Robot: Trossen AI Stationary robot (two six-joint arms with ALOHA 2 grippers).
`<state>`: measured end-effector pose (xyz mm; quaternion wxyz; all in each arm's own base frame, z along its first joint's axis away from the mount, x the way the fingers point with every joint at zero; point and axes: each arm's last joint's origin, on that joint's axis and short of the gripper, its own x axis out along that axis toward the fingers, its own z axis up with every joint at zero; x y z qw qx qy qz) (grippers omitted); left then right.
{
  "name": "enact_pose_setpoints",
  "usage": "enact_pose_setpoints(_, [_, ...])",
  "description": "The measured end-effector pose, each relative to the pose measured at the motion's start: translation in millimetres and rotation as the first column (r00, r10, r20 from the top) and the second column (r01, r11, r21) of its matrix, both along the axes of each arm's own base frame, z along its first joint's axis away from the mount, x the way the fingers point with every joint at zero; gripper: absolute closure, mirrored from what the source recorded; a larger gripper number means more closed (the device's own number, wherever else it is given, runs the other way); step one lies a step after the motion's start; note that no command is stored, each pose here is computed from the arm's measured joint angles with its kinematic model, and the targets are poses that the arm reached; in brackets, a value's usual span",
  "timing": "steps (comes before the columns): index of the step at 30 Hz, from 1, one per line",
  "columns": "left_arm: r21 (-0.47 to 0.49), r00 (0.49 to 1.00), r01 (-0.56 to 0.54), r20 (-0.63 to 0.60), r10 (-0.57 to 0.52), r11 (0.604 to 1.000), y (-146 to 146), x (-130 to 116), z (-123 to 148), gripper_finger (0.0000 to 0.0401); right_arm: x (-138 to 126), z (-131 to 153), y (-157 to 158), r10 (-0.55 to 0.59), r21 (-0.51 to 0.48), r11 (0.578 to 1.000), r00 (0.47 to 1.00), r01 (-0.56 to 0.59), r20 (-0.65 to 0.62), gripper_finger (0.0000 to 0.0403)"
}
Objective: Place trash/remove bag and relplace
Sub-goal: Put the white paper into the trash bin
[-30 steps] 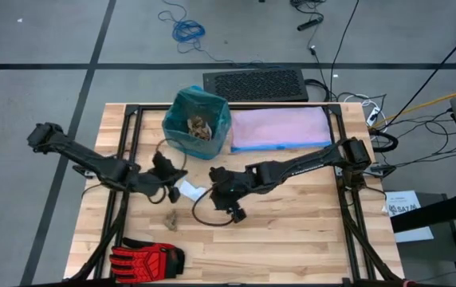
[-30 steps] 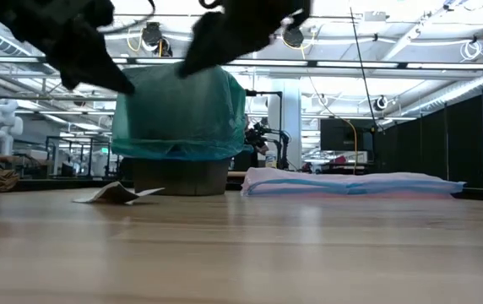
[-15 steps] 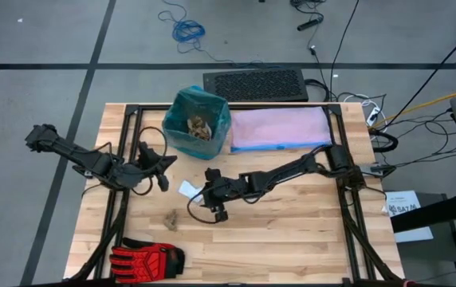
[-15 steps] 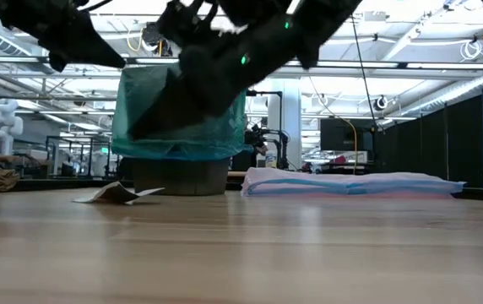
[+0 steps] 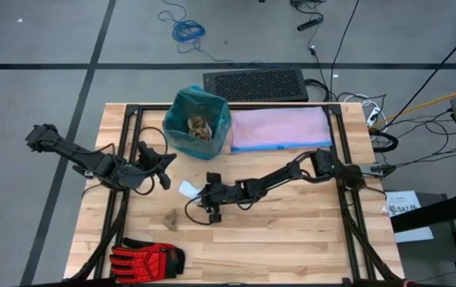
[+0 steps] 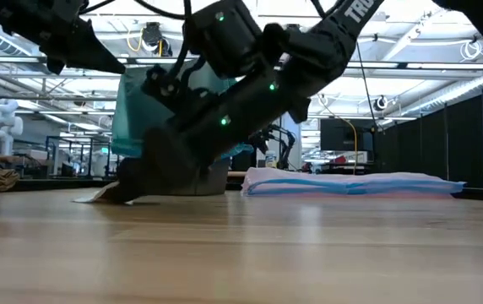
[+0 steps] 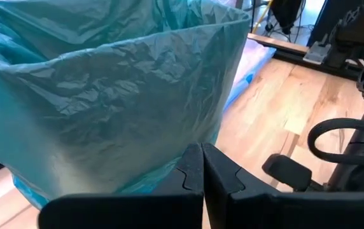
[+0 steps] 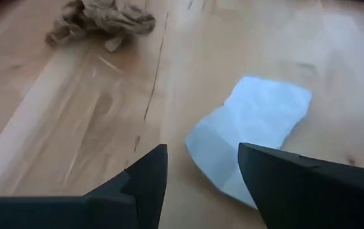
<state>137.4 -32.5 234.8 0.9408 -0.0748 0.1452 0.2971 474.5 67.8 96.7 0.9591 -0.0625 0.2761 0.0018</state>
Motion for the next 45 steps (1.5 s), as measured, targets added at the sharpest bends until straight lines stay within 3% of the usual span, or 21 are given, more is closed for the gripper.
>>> enact_pose_setpoints(3, [0.0,1.0,-0.001,0.0,0.001,1.0,0.1,0.0,0.0,0.0401,2.9,-0.1,-2.7,-0.046,-0.018,0.999,0.999,0.046,-0.003,0.0254])
enact_pose_setpoints(8, [-0.001,1.0,-0.004,0.004,0.004,1.0,0.2,0.2,0.3,0.0401,13.5,12.3,-5.0,-0.046,-0.094,0.994,0.999,0.049,0.029,0.0384])
enact_pose_setpoints(13, [-0.005,1.0,-0.002,0.014,0.002,1.0,0.4,-0.5,1.4,0.0401,21.4,35.9,7.1,0.009,-0.143,0.99,1.0,-0.012,-0.024,0.0401])
enact_pose_setpoints(19, [0.024,0.998,0.036,0.05,-0.037,0.999,2.1,-9.2,10.5,0.0401,23.4,107.8,28.1,0.098,-0.214,0.973,0.995,-0.091,0.022,0.0403])
enact_pose_setpoints(22, [0.035,0.996,0.043,0.071,-0.046,0.998,3.3,-11.9,14.6,0.0401,21.9,119.7,27.8,0.102,-0.214,0.972,0.995,-0.098,0.006,0.0401])
enact_pose_setpoints(28, [0.045,0.996,0.053,0.075,-0.057,0.998,4.9,-15.9,16.7,0.0401,23.6,79.7,9.3,0.036,-0.214,0.974,0.989,-0.067,-0.144,0.0352])
enact_pose_setpoints(34, [0.049,0.997,0.056,0.057,-0.059,0.997,4.9,-16.0,15.1,0.0401,34.2,38.8,2.2,-0.017,-0.261,0.965,0.987,-0.026,-0.162,0.0262])
enact_pose_setpoints(38, [0.05,0.997,0.056,0.054,-0.059,0.997,4.9,-16.0,14.7,0.0401,40.1,18.2,-6.5,-0.064,-0.297,0.955,0.987,0.018,-0.147,0.0228])
enact_pose_setpoints(42, [0.05,0.997,0.057,0.048,-0.059,0.997,5.0,-16.2,14.1,0.0401,44.0,8.4,-15.6,-0.13,-0.317,0.944,0.984,0.086,-0.12,0.0241])
enact_pose_setpoints(45, [0.051,0.997,0.057,0.048,-0.059,0.997,5.0,-16.2,14.2,0.0401,43.9,6.9,-21.4,-0.153,-0.317,0.942,0.98,0.106,-0.127,0.0305])
